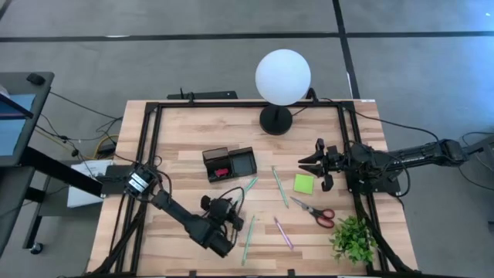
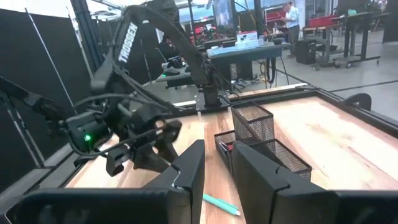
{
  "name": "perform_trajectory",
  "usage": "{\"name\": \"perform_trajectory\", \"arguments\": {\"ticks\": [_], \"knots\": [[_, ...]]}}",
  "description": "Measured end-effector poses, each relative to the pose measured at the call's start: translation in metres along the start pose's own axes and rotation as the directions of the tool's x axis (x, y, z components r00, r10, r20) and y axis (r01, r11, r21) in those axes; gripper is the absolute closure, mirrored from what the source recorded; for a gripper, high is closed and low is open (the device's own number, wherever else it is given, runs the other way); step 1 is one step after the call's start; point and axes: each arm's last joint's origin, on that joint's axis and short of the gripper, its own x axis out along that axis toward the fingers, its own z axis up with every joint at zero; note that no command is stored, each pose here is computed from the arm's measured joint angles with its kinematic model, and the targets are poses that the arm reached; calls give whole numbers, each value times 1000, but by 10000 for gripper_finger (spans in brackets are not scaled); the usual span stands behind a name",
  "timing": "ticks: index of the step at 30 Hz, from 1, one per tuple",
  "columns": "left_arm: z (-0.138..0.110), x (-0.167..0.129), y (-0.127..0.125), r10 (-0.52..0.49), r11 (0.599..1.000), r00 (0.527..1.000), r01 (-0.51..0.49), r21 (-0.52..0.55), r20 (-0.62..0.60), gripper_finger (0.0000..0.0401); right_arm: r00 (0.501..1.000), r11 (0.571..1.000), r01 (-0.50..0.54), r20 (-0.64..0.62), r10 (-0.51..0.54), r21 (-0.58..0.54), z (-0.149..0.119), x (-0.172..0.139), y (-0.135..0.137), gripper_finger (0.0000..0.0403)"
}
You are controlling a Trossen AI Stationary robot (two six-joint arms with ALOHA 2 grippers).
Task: Pick and place office supplies into organizer
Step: Put the blue pen into the black desk organizer
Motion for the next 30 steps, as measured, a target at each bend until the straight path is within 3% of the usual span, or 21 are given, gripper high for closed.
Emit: {"name": "perform_trajectory", "arguments": {"ticks": [2,7,12,18,26,30], "knots": [[-10,0,5,-52,997,998,54,-48,40,287,1000,1000,0,0,0,15,0,0,0,326],[-25,-3,17,-132,990,984,137,-34,120,287,1000,1000,0,0,0,21,0,0,0,326],[-27,4,23,-131,991,987,130,17,90,287,1000,1000,0,0,0,21,0,0,0,326],[-15,26,13,-134,988,991,133,76,10,287,1000,1000,0,0,0,21,0,0,0,326],[1,54,11,-99,990,995,101,98,-27,287,1000,1000,0,0,0,22,0,0,0,326],[-5,68,11,-89,990,996,87,108,13,287,1000,1000,0,0,0,22,0,0,0,326]]}}
